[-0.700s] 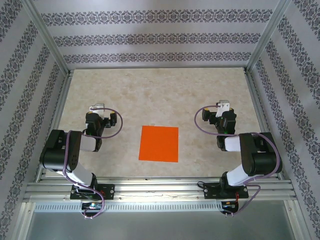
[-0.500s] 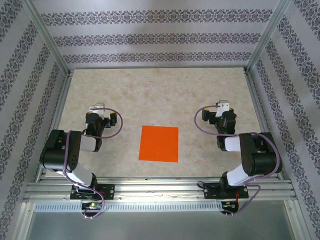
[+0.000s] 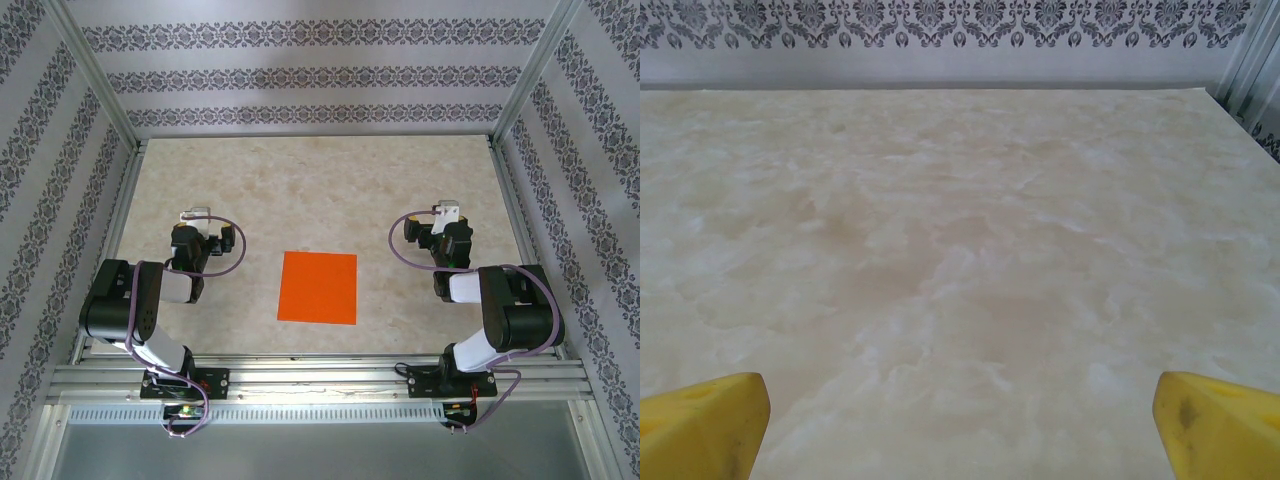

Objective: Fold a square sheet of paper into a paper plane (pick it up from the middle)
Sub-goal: Move the square sheet of paper to the center of the table.

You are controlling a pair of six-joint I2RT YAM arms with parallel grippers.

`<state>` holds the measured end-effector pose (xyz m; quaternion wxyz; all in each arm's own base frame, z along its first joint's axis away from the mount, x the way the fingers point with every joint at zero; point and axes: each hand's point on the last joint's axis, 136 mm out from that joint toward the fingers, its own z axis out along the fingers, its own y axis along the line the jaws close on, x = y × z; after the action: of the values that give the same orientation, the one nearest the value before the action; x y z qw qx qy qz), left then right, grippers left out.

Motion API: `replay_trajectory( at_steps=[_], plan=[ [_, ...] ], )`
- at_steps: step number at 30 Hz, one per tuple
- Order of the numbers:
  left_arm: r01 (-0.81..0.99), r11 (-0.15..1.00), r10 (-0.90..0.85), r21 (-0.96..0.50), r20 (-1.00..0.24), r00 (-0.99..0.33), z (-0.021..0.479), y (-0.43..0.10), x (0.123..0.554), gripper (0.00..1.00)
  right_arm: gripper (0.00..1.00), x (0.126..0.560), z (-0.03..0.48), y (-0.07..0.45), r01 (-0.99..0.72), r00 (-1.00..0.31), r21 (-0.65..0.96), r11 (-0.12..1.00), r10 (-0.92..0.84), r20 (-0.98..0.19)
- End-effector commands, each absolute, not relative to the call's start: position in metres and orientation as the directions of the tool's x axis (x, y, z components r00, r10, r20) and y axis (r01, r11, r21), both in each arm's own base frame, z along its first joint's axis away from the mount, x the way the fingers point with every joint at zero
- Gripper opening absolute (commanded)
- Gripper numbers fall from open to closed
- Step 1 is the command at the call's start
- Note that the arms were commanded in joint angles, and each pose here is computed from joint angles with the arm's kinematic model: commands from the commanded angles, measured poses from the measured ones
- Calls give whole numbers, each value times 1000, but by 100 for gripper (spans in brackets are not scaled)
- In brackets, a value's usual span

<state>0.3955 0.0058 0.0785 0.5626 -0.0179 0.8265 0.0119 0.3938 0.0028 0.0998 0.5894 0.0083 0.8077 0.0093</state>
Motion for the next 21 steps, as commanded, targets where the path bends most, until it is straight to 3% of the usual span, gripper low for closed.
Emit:
replay_trajectory(
  at_steps=[1, 8, 15, 21],
  plan=[
    [-28, 1000, -1, 9, -939, -343, 87, 7, 401, 99, 98, 399, 107, -1, 21, -280, 37, 999, 42, -959],
    [-4, 1000, 8, 10, -941, -337, 87, 3, 400, 99, 98, 398, 109, 2, 7, -275, 38, 999, 39, -961],
    [2, 1000, 9, 9, -972, -234, 103, 2, 382, 99, 98, 393, 123, 14, -48, -270, 13, 999, 0, -963],
    [-64, 998, -37, -21, -963, -269, 135, 11, 378, 99, 98, 379, 140, 5, 44, -396, 146, 988, 152, -906]
  ],
)
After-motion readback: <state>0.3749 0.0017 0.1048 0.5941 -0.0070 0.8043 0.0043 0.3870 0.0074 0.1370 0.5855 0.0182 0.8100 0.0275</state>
